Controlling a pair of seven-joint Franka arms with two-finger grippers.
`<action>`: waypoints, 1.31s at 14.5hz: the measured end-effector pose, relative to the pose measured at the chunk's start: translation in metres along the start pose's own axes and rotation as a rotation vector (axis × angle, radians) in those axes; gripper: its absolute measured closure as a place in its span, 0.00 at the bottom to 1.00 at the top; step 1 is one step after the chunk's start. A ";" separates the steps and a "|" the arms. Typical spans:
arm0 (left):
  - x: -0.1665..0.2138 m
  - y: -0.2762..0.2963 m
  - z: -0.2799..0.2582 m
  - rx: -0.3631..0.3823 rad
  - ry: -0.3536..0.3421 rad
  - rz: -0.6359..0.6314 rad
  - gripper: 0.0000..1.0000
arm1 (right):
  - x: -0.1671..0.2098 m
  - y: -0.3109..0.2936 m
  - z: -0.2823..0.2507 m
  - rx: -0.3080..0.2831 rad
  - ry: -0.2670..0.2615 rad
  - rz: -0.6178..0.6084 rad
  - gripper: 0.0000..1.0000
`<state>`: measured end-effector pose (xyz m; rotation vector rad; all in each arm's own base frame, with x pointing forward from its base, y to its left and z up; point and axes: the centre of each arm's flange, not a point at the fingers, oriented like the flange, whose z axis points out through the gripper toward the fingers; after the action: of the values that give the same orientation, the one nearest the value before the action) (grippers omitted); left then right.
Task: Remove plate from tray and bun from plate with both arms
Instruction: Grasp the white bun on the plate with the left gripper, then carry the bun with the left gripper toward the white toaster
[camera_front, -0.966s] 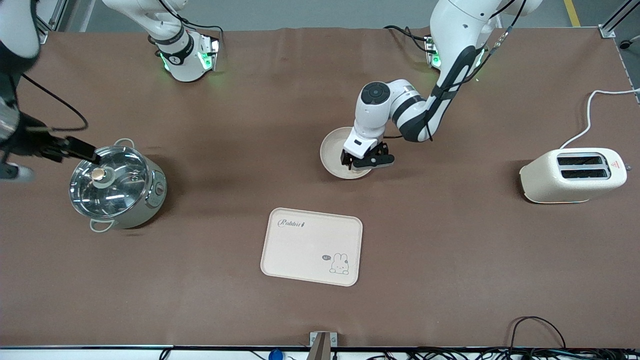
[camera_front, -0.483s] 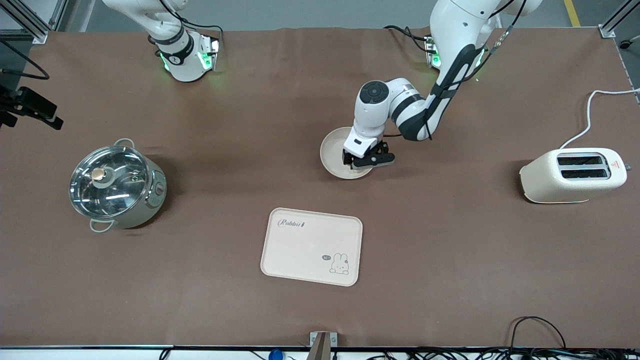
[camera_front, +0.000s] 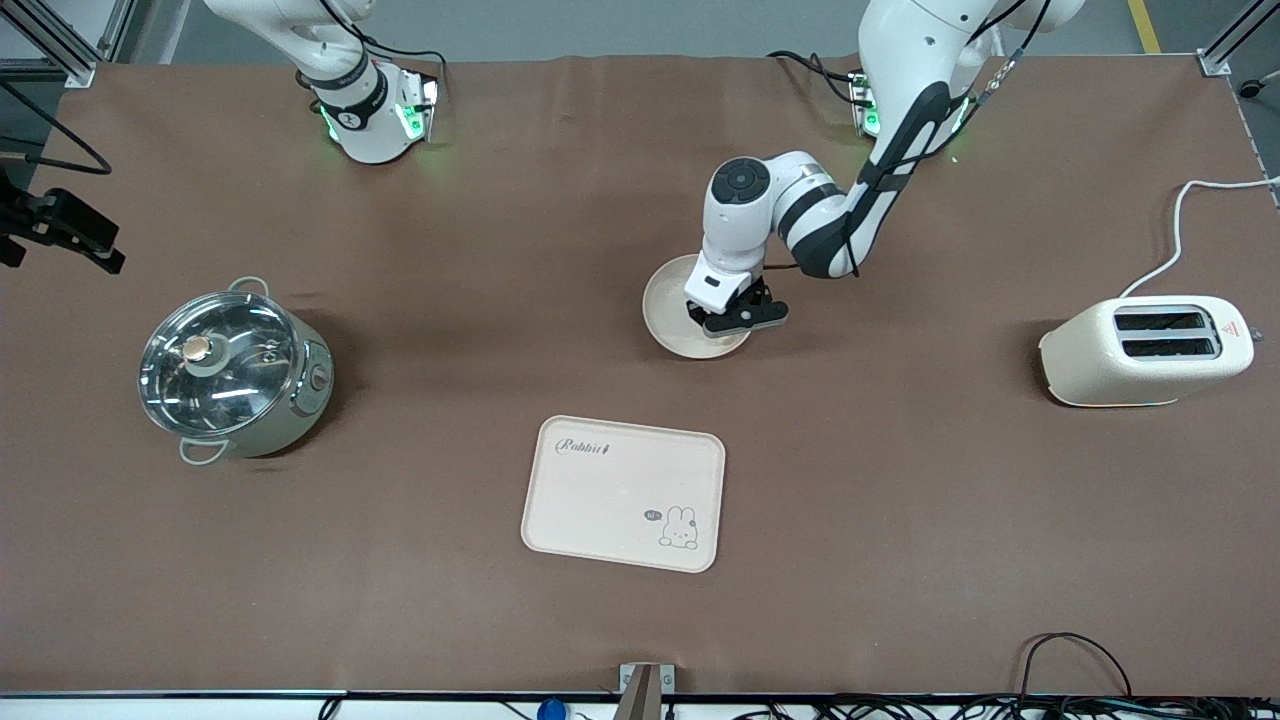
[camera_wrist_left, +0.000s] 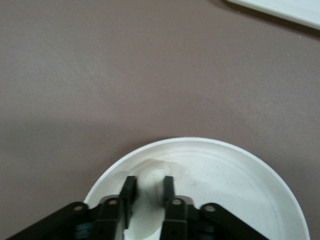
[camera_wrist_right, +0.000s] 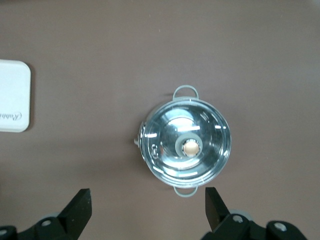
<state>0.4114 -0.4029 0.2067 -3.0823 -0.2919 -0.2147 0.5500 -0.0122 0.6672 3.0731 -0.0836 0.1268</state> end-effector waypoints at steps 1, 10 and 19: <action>0.004 0.001 -0.003 0.014 0.002 0.006 0.85 | 0.002 0.000 -0.001 0.001 0.013 -0.001 0.00; 0.109 -0.015 -0.111 0.110 -0.183 0.085 0.90 | 0.003 -0.003 0.000 0.002 0.016 -0.005 0.00; 0.211 -0.267 -0.099 0.062 -0.219 0.350 0.90 | 0.003 -0.009 0.000 0.006 0.016 -0.016 0.00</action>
<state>0.5530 -0.1074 0.3407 -3.0273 0.2326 0.1413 0.5531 -0.0030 0.6670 3.0771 -0.0580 0.1510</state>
